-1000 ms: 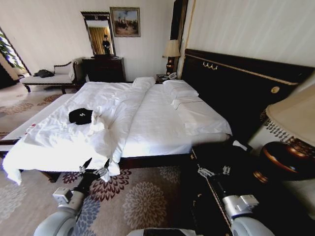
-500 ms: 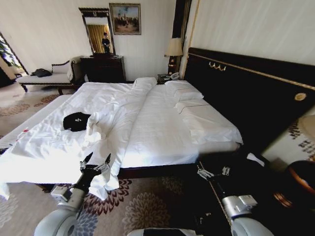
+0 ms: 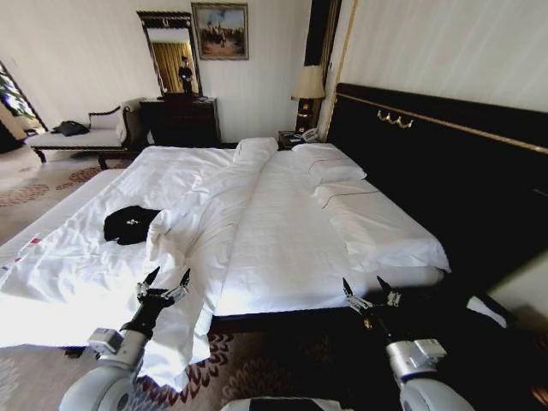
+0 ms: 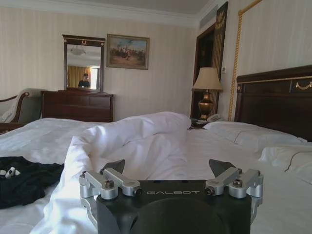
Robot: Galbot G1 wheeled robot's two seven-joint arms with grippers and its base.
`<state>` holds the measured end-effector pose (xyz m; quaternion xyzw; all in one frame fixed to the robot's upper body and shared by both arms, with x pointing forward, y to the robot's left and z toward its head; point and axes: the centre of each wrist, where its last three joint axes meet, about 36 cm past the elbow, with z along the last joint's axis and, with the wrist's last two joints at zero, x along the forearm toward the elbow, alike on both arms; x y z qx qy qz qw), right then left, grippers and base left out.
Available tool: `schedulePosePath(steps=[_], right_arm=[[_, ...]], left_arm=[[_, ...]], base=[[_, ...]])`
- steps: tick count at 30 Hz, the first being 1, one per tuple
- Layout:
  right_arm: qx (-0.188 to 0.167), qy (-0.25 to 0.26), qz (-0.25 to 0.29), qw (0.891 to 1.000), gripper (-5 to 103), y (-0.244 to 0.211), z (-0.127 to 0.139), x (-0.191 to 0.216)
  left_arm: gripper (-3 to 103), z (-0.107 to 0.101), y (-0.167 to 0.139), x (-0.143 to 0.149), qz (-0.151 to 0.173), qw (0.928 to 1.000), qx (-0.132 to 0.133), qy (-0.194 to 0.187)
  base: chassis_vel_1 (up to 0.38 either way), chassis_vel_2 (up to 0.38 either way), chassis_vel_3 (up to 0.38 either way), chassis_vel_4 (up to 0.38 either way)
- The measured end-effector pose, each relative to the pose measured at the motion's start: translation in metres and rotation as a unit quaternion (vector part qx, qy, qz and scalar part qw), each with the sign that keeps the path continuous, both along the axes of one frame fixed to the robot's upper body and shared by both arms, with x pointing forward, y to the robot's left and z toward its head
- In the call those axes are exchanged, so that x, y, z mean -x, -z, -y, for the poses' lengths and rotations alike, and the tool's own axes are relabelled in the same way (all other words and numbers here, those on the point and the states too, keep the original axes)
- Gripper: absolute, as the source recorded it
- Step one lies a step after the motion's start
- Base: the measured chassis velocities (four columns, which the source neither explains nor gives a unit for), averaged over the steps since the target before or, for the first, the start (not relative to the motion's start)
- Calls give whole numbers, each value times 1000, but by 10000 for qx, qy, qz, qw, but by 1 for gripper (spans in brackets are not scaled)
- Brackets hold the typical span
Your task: Fold the clothes on the bed.
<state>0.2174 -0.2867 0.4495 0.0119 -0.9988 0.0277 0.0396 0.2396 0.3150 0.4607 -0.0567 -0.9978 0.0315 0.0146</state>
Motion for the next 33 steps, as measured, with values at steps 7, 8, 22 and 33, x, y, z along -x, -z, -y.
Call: schedulePosePath(steps=[7, 8, 22, 33], right_arm=[[9, 4, -22, 10000, 100, 2, -1, -1], [17, 4, -28, 10000, 100, 3, -1, -1], [89, 58, -96, 9999, 100, 6, -3, -1], [65, 52, -159, 9998, 100, 9, -7, -1]], left_arm=[[99, 0, -1, 2, 112, 9999, 55, -55], [99, -1, -2, 2, 137, 9998, 78, -88], [99, -9, 9, 0, 8, 9994, 157, -293], [99, -5, 1, 1, 153, 9994, 144, -267]], base=[[-88, 283, 76, -298], [-29, 301, 36, -296], [93, 273, -99, -272], [314, 380, -319, -382]])
